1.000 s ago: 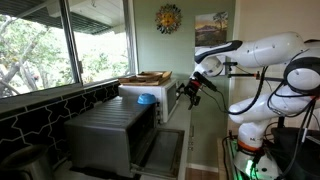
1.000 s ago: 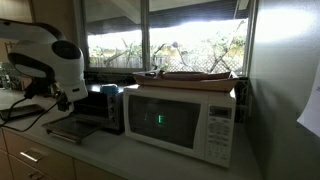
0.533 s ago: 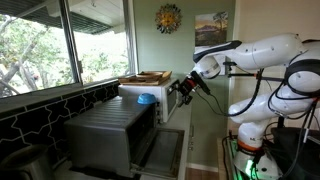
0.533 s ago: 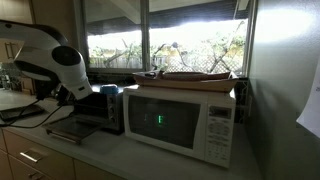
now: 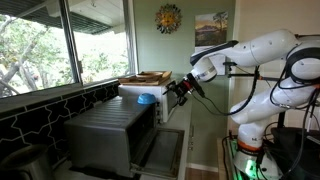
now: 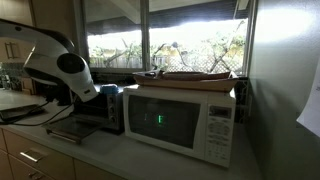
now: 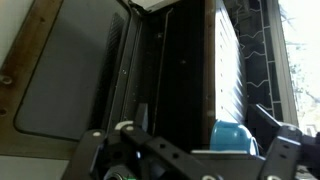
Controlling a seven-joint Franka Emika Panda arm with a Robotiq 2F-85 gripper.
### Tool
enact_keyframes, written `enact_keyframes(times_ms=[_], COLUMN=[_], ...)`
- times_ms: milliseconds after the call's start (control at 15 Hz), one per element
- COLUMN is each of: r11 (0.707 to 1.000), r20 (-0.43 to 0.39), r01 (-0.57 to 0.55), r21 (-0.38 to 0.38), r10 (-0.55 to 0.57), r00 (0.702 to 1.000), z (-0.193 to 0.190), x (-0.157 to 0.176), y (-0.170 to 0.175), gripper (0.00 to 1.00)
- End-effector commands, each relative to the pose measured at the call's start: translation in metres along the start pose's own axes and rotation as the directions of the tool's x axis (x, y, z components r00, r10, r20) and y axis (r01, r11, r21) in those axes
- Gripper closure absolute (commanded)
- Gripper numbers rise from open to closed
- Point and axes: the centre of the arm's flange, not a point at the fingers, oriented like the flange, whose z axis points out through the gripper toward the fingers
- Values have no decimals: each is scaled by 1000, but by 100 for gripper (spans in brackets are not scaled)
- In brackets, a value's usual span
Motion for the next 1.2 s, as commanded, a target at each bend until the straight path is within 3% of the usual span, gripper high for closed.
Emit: enact_keyframes(times_ms=[0,800,933,1000,1133], r11=[995,955,950,948,944], r20=[56,50,45,39,21], r01=[-1,51,51,52,50], r21=[98,293,309,315,325], r10=[-5,-68,-68,-67,-60], r00=[998,996,997,997,998], z=[29,38,41,41,42], x=[26,53,55,56,59], y=[-5,-13,-13,-13,-11], gripper=[0,1,9,18,21])
